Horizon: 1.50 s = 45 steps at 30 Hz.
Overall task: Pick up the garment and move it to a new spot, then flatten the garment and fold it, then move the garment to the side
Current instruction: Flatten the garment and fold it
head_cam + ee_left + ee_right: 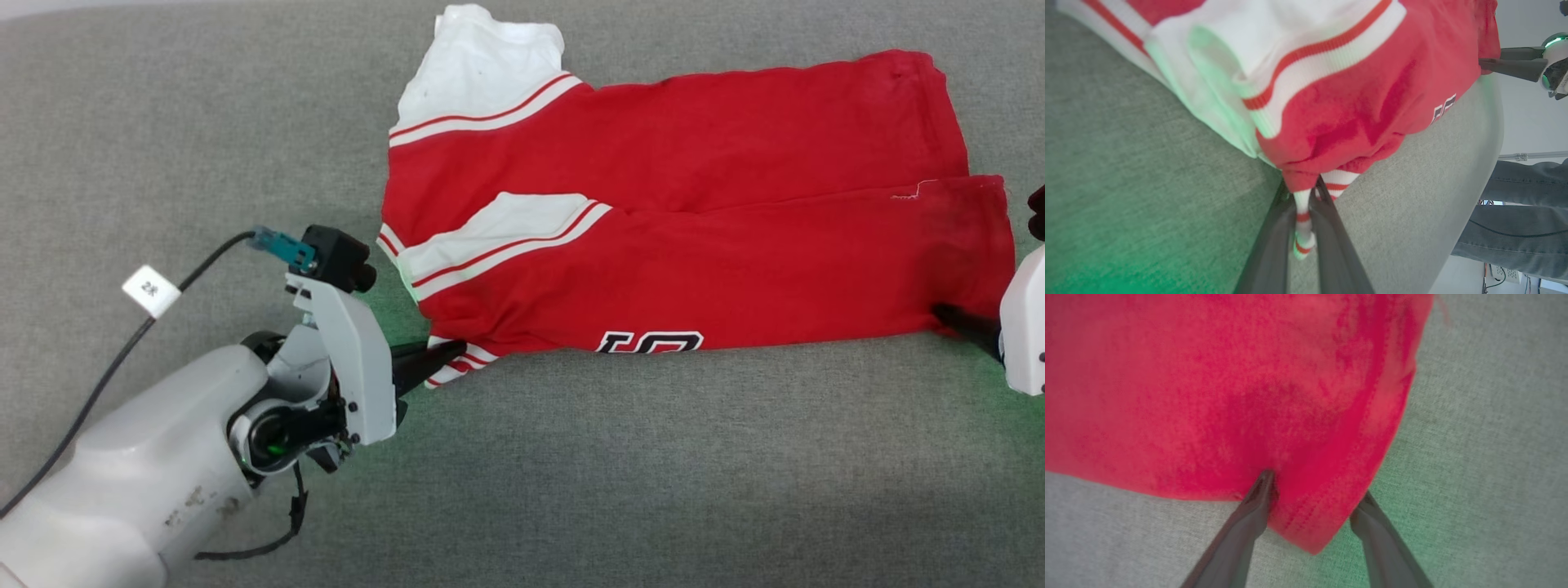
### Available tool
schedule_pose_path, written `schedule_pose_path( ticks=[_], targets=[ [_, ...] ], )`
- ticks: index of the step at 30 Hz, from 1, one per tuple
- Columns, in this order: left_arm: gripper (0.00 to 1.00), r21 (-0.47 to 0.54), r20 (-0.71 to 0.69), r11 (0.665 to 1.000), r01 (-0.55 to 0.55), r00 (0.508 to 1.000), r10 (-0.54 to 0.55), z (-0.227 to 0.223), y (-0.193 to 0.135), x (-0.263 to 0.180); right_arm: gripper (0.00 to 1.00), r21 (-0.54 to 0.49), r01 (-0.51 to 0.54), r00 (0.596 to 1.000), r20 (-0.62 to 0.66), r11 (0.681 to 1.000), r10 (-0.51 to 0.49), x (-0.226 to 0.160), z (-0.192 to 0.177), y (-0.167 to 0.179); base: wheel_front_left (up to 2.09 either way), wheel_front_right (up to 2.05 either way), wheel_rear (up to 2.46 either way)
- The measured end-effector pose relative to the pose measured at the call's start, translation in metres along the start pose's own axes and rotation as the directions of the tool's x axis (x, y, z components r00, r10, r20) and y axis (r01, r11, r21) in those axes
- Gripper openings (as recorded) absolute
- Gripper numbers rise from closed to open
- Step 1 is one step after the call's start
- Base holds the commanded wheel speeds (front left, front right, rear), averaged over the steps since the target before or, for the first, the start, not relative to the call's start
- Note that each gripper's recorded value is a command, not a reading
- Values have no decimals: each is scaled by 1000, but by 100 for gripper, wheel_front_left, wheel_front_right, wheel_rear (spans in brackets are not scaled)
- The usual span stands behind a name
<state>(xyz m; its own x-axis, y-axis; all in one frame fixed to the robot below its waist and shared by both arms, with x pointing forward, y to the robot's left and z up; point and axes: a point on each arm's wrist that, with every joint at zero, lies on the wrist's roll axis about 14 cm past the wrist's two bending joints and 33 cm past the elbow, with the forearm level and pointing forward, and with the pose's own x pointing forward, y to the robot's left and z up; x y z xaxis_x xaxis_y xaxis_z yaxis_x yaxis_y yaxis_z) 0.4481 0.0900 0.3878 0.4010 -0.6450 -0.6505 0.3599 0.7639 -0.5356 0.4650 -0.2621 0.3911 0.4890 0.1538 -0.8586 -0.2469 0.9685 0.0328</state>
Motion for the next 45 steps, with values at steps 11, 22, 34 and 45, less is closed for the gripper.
schedule_pose_path(
  ticks=[11,22,34,45],
  targets=[
    [0,37,57,999,-10,998,8,-11,-3,-24,0,20,-24,997,69,1000,23,-18,-10,5,0,0,0],
    [0,74,57,997,-19,998,15,-44,-23,-62,5,42,-89,996,23,995,88,-48,-62,18,0,0,0],
    [100,71,168,996,-61,985,48,-33,-29,-72,100,71,-70,973,226,995,52,-74,-43,20,0,0,0],
    [100,52,454,986,-156,884,115,10,-16,-93,100,40,-31,788,615,999,0,-99,25,36,0,0,0]
  ],
)
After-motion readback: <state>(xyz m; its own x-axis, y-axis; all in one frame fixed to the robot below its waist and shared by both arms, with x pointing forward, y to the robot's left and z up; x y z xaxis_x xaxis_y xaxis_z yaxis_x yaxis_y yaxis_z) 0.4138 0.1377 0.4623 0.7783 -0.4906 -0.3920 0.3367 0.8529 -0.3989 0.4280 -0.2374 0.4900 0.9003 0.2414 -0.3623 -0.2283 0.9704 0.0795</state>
